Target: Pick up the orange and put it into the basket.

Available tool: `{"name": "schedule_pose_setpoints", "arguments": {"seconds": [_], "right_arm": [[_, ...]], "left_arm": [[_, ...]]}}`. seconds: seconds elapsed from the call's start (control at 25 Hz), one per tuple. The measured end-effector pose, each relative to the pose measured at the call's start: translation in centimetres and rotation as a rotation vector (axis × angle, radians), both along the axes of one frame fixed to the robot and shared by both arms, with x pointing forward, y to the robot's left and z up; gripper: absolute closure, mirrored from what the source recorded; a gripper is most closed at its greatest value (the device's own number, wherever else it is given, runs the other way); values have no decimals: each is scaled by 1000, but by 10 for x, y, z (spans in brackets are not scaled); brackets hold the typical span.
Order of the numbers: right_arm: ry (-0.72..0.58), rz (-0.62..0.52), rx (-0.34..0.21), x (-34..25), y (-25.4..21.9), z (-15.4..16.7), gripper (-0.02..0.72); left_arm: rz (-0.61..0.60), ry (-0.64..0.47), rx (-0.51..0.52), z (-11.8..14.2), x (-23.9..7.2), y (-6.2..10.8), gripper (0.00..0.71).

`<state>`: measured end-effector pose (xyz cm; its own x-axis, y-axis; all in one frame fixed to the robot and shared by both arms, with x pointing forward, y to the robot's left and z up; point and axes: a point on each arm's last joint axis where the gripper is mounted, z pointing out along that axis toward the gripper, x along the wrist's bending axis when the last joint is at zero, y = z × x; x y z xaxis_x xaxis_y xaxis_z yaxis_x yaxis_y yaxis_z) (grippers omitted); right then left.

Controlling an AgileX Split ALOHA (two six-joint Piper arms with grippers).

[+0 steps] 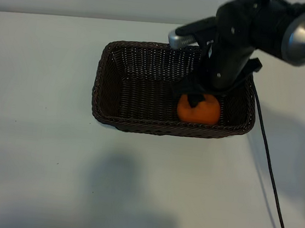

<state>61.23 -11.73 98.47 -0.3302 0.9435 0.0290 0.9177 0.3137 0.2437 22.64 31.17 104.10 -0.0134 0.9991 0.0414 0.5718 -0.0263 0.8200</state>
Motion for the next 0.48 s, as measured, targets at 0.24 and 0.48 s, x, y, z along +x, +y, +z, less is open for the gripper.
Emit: {"name": "schedule_pose_setpoints", "arguments": {"seconds": [0.24,0.48], "right_arm": [[-11,10,26,7,6,37,112],[-52,14,46,12,8,59,154]], "left_arm": [[0,0,0,0,0,0,118],[0,0,0,0,0,0,118]]}}
